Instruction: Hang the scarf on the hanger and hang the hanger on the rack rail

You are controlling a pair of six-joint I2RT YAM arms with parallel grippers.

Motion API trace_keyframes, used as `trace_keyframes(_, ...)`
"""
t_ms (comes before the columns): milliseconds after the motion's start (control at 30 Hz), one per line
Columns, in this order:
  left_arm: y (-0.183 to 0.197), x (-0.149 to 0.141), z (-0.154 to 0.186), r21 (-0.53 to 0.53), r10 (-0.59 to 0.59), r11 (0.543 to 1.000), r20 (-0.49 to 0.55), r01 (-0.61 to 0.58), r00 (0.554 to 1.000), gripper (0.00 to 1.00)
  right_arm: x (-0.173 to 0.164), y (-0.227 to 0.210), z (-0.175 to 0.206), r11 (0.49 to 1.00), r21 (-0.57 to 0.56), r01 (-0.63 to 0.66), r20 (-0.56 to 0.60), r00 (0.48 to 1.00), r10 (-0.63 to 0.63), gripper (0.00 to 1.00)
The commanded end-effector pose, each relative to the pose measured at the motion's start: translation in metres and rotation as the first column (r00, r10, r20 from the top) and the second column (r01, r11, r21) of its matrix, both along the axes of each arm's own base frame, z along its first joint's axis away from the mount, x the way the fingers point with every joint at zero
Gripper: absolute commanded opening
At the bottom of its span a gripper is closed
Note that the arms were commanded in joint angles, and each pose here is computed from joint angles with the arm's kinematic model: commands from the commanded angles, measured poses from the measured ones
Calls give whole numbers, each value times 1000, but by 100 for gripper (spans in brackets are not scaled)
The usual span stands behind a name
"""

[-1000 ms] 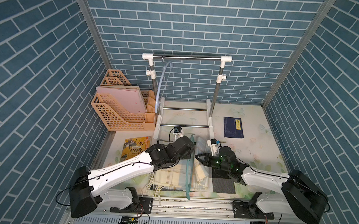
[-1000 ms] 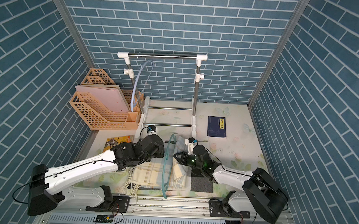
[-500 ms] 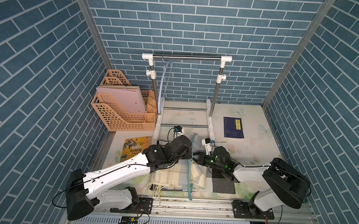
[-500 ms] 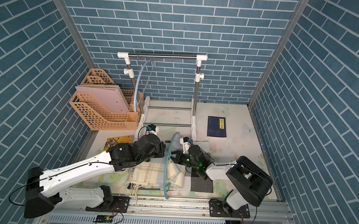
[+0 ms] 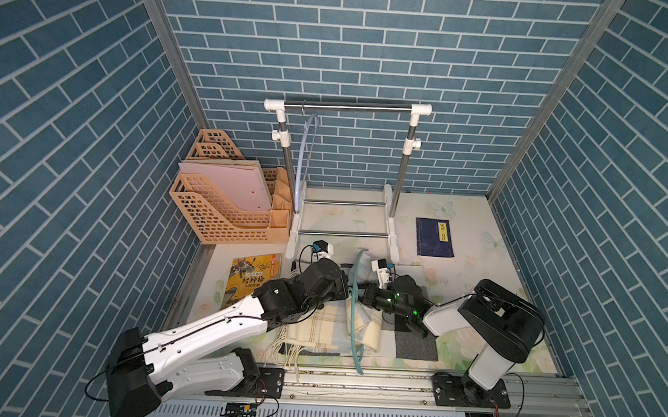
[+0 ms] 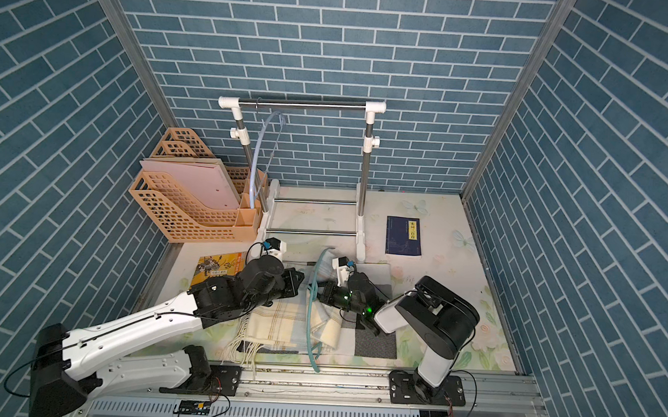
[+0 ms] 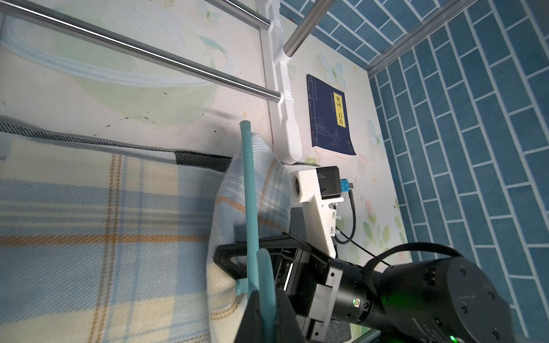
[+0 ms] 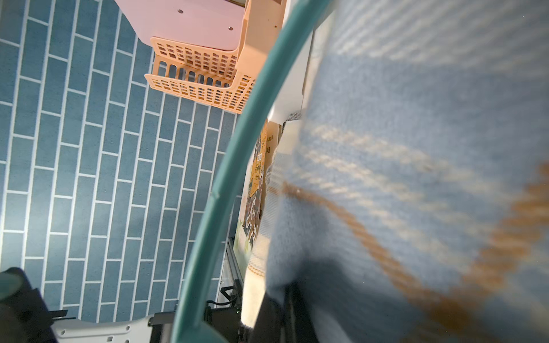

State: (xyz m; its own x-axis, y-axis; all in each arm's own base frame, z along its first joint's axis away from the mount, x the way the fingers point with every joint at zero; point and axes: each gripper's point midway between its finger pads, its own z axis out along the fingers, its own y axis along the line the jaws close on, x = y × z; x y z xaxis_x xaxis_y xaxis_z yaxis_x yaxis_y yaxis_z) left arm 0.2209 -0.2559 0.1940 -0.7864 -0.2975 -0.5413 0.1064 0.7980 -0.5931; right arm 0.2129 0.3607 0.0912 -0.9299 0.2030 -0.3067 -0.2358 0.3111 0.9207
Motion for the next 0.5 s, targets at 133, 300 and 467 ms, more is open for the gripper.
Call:
trace_keyframes(133, -9, 1, -3, -93, -30, 995, -3, 30, 1000, 0, -8, 22, 4, 995, 4, -102, -9, 995, 102, 4)
trace_keyframes(300, -8, 6, 13, -115, -31, 993, 43, 35, 999, 0, -18, 18, -11, 985, -89, -148, -46, 988, 145, 0)
trace_keyframes(467, -4, 8, 30, -163, -28, 986, 77, 40, 997, 0, -26, 16, 1, 979, -80, -186, -22, 982, 185, 0)
